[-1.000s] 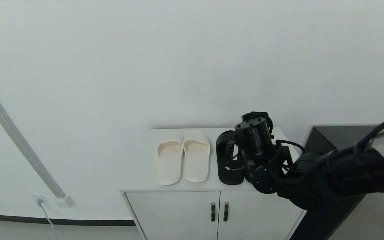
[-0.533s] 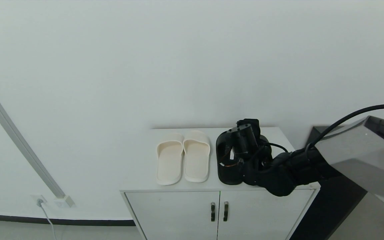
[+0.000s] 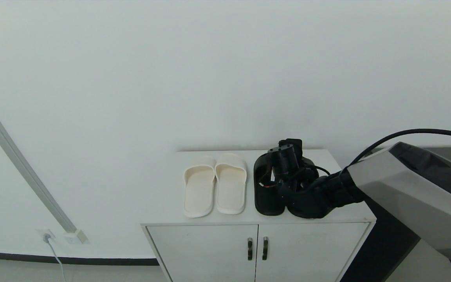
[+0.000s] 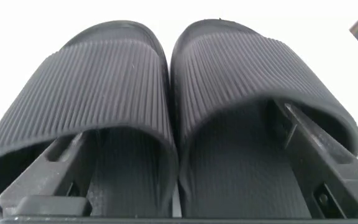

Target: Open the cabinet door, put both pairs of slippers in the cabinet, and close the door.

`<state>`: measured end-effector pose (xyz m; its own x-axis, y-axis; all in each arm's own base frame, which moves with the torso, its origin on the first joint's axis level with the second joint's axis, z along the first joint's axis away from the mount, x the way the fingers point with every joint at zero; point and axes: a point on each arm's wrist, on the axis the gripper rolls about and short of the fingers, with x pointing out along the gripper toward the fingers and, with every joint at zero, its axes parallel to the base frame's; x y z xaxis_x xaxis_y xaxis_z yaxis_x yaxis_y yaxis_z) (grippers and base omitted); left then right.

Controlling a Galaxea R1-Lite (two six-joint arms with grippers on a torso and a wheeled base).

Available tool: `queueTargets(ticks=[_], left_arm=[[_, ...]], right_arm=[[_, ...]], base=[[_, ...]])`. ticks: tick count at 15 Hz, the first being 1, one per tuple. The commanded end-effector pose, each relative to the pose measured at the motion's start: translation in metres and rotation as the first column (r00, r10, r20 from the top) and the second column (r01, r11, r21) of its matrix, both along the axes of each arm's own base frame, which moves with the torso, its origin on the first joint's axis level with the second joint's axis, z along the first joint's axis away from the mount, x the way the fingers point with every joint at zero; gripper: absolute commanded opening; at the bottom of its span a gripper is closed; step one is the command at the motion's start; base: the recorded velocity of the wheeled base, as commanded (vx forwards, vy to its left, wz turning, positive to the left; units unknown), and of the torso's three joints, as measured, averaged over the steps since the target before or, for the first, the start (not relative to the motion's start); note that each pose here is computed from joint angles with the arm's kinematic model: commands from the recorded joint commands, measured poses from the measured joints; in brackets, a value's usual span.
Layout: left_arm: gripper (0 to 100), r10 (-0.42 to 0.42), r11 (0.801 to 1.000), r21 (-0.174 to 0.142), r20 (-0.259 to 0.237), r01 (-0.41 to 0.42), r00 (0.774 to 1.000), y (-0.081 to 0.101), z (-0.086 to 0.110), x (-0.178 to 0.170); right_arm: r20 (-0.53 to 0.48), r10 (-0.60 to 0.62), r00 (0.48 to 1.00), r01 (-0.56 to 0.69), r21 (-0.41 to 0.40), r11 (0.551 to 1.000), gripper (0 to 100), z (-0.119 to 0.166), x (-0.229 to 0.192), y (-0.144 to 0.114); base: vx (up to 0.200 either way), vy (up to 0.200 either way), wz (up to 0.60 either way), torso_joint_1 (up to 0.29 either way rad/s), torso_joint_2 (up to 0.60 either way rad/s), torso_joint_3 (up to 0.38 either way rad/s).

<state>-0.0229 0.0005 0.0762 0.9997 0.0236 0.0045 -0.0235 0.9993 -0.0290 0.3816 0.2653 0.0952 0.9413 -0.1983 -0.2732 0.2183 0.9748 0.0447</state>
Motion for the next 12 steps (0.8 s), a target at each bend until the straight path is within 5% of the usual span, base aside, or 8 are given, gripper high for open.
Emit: queueTargets(ticks=[1, 2, 7, 12], left_arm=[[0, 0.001, 1.000, 0.000, 0.000, -0.001, 1.000, 0.000, 0.000, 0.000], [0, 0.001, 1.000, 0.000, 0.000, -0.001, 1.000, 0.000, 0.000, 0.000], [0, 0.001, 1.000, 0.001, -0.001, -0.001, 1.000, 0.000, 0.000, 0.000], [0, 0.001, 1.000, 0.001, 0.000, -0.001, 1.000, 0.000, 0.000, 0.000]], right_arm=[[0.000, -0.003, 1.000, 0.003, -0.001, 1.000, 100, -0.005, 0.005, -0.001], [-0.001, 0.000, 1.000, 0.000, 0.000, 1.000, 0, -0.005, 0.005, -0.001], [0.000, 0.002, 1.000, -0.002, 0.001, 1.000, 0, 0.001, -0.002, -0.004], [0.080, 0.122, 0.989, -0.120, -0.024, 0.992, 0, 0.068, -0.064, -0.014]], base=[[0.000, 0.000, 0.00, 0.000, 0.00, 0.000], [0.000, 0.000, 0.00, 0.000, 0.00, 0.000], [0.000, 0.000, 0.00, 0.000, 0.00, 0.000], [0.000, 0.000, 0.00, 0.000, 0.00, 0.000]])
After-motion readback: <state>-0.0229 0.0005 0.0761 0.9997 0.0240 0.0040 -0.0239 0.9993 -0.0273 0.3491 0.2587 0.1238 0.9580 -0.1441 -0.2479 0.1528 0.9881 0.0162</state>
